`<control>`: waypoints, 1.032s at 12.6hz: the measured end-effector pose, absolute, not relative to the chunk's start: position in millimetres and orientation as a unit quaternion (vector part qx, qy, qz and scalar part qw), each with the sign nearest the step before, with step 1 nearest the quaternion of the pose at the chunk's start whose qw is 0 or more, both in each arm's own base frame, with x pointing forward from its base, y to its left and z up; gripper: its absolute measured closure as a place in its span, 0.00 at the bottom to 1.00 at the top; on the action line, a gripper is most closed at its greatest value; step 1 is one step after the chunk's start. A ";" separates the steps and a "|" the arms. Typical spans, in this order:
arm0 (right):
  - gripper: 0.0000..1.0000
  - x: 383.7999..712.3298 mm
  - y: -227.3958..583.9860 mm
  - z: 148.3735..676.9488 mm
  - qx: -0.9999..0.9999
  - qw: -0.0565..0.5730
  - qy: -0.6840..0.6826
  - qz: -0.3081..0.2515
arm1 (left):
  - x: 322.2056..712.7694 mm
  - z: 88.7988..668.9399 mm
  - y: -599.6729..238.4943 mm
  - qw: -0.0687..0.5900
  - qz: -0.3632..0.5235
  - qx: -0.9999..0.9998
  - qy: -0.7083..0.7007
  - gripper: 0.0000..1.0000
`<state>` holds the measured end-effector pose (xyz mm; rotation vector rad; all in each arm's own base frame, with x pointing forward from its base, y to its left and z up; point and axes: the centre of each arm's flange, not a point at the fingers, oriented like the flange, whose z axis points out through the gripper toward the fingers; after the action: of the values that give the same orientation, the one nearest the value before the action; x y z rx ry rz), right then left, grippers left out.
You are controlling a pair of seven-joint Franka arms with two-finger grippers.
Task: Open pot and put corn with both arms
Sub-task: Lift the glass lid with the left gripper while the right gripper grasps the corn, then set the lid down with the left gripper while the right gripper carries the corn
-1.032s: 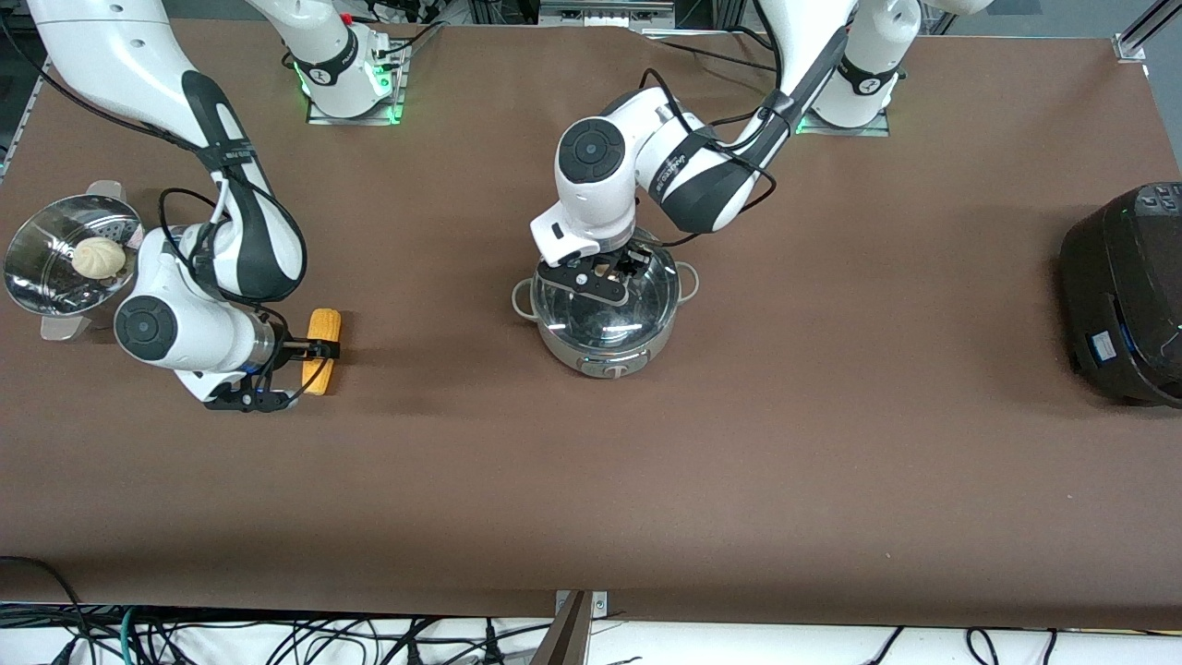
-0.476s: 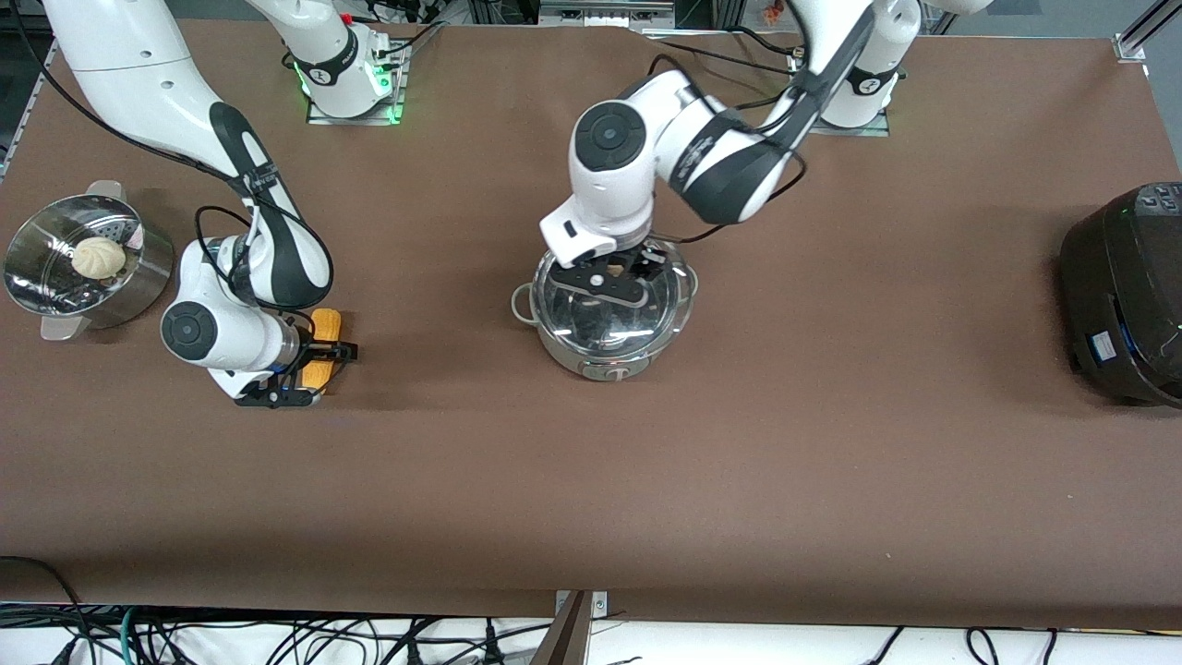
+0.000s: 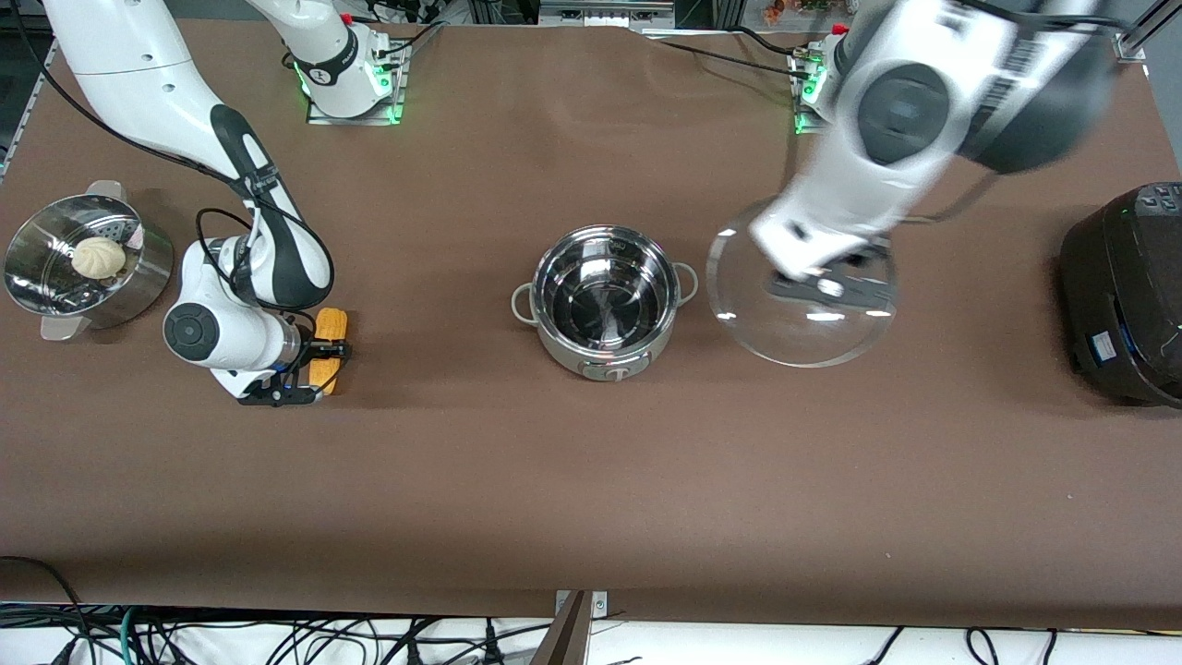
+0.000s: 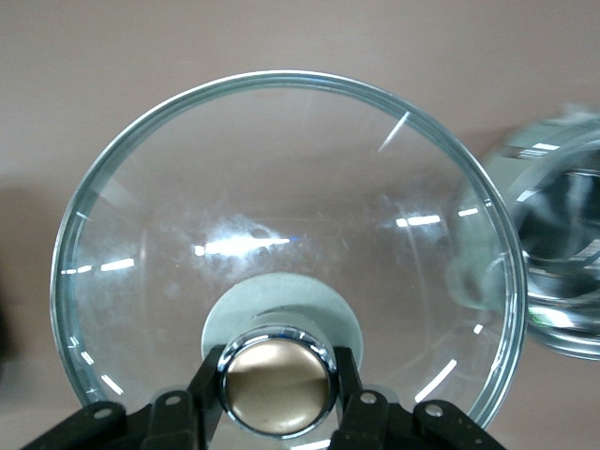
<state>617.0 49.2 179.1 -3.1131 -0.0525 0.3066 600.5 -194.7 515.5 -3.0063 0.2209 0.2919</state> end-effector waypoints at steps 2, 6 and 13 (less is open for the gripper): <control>0.56 618.1 51.4 185.7 -0.995 0.007 -0.020 0.098 | 632.9 465.0 -94.4 0.037 0.107 -0.990 0.078 0.50; 0.64 624.0 115.5 315.3 -0.993 0.025 -0.054 0.098 | 625.2 297.3 -4.5 0.010 0.077 -0.994 0.077 0.50; 0.66 543.0 369.5 483.5 -0.995 0.056 -0.037 0.068 | 584.5 228.9 -16.5 0.003 0.049 -0.994 0.094 0.34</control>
<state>543.0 369.5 483.5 -3.0212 -0.1136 0.2051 584.5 -16.5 228.9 -3.1180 0.2938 0.1528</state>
